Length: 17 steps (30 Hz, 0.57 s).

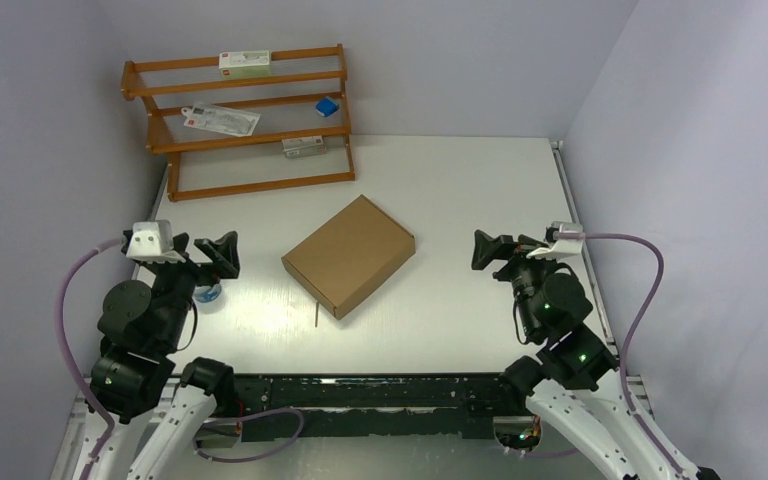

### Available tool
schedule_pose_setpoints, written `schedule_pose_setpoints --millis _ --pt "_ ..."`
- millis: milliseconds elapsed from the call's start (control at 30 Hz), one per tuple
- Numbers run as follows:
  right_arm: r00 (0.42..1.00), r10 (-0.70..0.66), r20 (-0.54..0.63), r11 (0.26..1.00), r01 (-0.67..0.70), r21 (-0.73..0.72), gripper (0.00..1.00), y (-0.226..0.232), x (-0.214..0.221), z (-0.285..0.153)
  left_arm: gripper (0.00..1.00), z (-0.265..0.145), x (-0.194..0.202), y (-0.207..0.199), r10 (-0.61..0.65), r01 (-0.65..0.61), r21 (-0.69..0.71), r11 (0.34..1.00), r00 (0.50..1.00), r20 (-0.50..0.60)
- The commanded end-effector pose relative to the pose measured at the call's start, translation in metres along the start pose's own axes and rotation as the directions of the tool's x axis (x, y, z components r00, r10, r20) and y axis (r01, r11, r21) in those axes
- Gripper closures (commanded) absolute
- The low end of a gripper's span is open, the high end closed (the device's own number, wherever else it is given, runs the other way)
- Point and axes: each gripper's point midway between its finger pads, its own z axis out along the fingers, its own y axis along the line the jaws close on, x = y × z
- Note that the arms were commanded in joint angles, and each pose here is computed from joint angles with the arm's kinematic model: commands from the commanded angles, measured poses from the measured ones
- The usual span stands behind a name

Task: Fold the paper box

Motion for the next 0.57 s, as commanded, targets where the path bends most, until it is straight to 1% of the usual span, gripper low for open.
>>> schedule_pose_setpoints --millis 0,133,400,533 --pt "1.0 -0.013 0.026 0.999 0.014 -0.029 0.0 0.001 -0.0067 -0.0056 0.01 -0.0004 -0.0067 0.0156 0.015 -0.012 -0.073 0.997 0.999 0.04" --pt "0.999 -0.013 0.033 0.999 0.014 -0.029 0.0 0.0001 -0.0084 -0.0069 0.01 0.0027 -0.0048 0.0154 0.023 -0.021 -0.073 0.997 0.999 0.028" --pt "1.0 -0.023 0.013 0.999 0.023 -0.04 0.0 0.0035 -0.0009 -0.0031 0.01 0.0045 -0.0031 0.0168 0.025 -0.023 -0.081 0.996 0.999 0.021" --pt "0.999 -0.023 0.026 0.998 0.024 -0.054 0.0 0.0055 -0.0043 -0.004 0.01 0.0064 -0.0009 0.0143 0.027 -0.026 -0.066 0.997 1.0 0.012"
